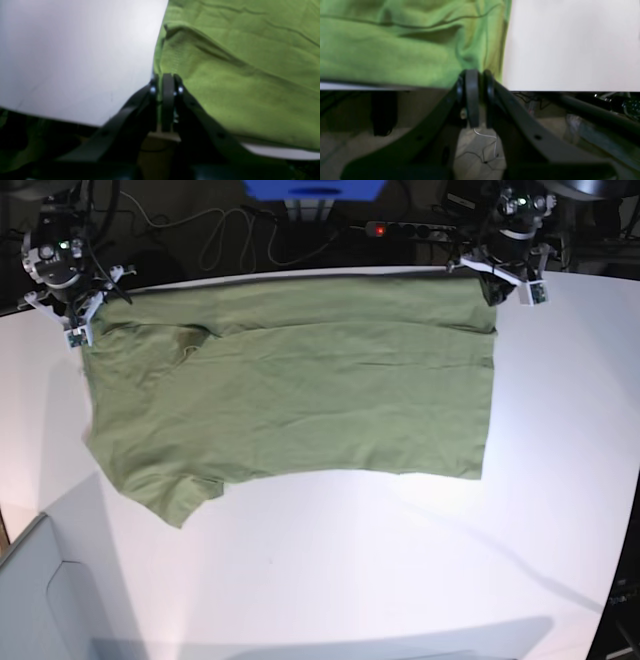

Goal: Fold the T-shirt properly
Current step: 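Lower the collar edge and open both grippers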

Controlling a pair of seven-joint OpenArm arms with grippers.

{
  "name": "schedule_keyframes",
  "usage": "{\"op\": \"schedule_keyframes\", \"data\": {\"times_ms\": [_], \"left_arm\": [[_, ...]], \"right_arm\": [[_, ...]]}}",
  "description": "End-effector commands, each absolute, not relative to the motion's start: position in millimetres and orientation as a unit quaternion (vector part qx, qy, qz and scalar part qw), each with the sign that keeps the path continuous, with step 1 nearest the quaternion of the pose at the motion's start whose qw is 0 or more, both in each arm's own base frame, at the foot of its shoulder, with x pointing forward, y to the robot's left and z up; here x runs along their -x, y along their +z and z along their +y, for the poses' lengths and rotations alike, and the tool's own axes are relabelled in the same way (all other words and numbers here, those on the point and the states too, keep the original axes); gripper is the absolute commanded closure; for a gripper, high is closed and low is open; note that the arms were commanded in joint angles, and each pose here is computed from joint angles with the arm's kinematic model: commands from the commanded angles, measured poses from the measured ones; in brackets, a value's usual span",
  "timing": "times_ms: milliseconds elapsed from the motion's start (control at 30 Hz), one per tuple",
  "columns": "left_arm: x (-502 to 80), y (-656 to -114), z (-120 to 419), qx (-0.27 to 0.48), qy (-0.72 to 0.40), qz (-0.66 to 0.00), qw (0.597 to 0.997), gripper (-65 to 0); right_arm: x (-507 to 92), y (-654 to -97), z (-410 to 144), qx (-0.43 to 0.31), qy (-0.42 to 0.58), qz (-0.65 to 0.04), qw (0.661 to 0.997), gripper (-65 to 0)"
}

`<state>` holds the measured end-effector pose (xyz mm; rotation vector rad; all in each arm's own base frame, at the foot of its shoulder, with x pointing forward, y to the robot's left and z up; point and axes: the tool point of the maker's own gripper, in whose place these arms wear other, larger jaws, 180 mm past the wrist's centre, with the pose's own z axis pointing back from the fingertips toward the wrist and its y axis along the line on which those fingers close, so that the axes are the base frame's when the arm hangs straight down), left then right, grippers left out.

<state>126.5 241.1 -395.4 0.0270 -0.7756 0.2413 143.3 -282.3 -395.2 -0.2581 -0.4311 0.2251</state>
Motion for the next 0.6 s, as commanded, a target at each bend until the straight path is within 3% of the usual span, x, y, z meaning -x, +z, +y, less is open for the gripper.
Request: {"op": "schedule_keyframes", "data": {"times_ms": [0, 167, 300, 433, 567], "left_arm": [[-128.9, -388.0, 243.9, -0.017, 0.115, -0.390, 0.914, 0.0], [-123.0, -389.2, 243.6, -0.017, 0.115, -0.383, 0.916, 0.0], [-123.2, -388.7, 243.9, -0.018, 0.116, -0.384, 0.916, 0.0], [-124.1, -388.1, 244.0, -0.018, 0.116, -0.385, 0.915, -17.3], [-124.7, -387.0, 244.3, -0.019, 0.116, -0.387, 0.915, -21.7]], "right_arm": [[-147.3, -387.9, -286.4, 0.137, 0.121, -0.221, 0.958, -0.1], [-147.2, -387.7, -286.3, 0.137, 0.122, -0.220, 0.958, -0.6], [-146.9, -387.5, -286.1, 0.137, 0.122, -0.220, 0.958, -13.5], [-147.4, -386.8, -286.4, 0.138, 0.122, -0.221, 0.958, -30.9], [-152.4, -379.3, -284.2, 0.140, 0.125, -0.234, 0.954, -35.8]]}}
